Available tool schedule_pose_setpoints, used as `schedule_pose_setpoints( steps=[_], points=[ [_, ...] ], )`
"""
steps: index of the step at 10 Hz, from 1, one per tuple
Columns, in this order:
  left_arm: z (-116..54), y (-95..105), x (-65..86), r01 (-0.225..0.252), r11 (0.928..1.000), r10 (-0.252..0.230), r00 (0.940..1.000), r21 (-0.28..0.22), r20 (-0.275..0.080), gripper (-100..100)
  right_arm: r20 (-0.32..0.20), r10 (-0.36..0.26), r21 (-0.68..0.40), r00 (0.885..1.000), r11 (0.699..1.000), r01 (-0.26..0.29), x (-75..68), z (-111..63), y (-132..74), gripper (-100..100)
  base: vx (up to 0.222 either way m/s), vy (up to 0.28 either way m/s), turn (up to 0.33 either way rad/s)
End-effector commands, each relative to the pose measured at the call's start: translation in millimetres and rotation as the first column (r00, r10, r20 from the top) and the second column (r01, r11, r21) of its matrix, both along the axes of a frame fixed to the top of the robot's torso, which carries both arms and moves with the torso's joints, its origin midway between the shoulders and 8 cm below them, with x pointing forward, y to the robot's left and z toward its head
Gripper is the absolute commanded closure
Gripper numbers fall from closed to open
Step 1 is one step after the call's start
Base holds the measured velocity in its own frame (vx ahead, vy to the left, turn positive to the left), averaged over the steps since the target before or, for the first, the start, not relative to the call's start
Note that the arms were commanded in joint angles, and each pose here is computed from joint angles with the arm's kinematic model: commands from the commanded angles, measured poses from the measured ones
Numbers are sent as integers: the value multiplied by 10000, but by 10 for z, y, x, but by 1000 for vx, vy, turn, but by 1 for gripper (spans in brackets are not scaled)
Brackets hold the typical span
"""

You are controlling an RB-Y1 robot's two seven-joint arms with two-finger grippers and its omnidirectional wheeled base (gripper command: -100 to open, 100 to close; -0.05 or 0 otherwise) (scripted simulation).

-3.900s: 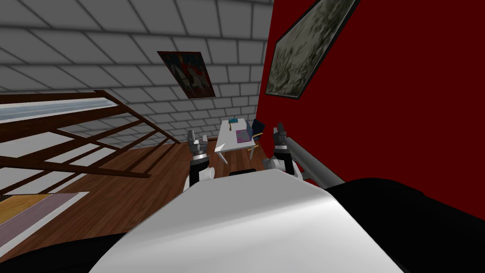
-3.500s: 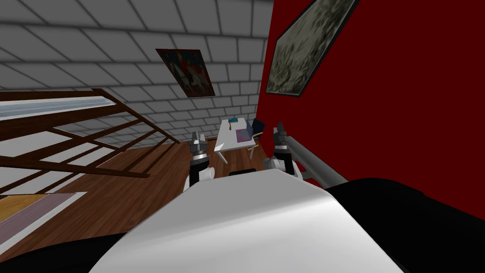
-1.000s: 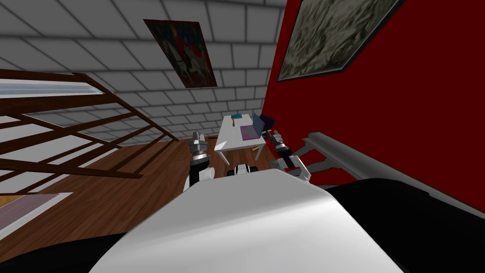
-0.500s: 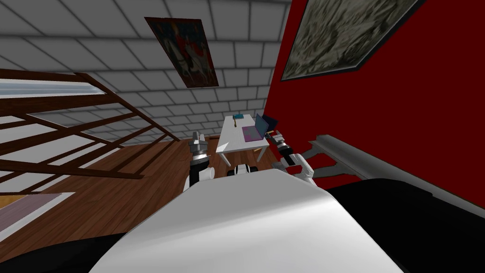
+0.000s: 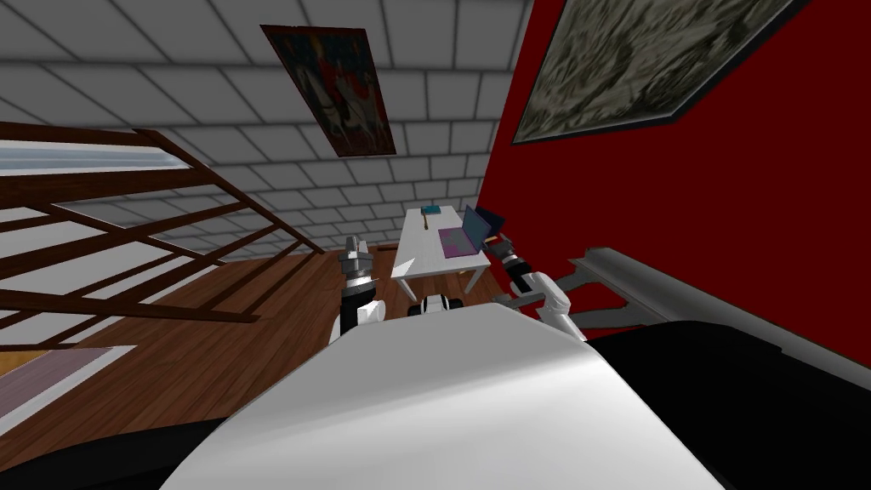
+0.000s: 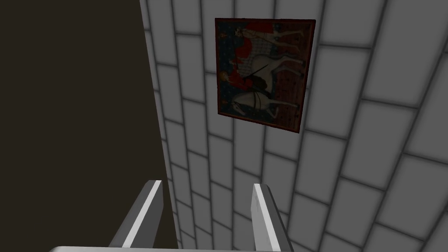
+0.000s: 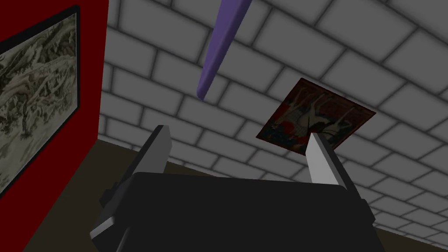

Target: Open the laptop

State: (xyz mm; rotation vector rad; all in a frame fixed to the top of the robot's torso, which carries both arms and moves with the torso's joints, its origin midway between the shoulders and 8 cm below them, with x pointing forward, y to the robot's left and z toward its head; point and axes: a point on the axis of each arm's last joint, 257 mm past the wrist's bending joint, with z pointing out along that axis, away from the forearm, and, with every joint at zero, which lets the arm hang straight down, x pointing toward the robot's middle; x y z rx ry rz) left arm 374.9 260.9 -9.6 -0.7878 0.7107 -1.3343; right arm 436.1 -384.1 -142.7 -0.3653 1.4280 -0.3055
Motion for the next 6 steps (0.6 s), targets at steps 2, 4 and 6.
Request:
schedule_pose_setpoints(
  steps=[2, 4, 6],
  points=[
    [0, 0, 0, 0, 10000, 0, 10000, 0, 0, 0, -368, -577, -2334, 9977, 9712, 476, 52, -108, -302, -100, 60, 51, 17],
    [0, 0, 0, 0, 10000, 0, 10000, 0, 0, 0, -471, -856, -3375, 9952, 9391, 648, 77, -130, -450, -100, 57, 45, 13],
    [0, 0, 0, 0, 10000, 0, 10000, 1, 0, 0, -525, -1089, -4219, 9927, 9034, 768, 96, -138, -575, -100, 61, 29, 15]
  ],
)
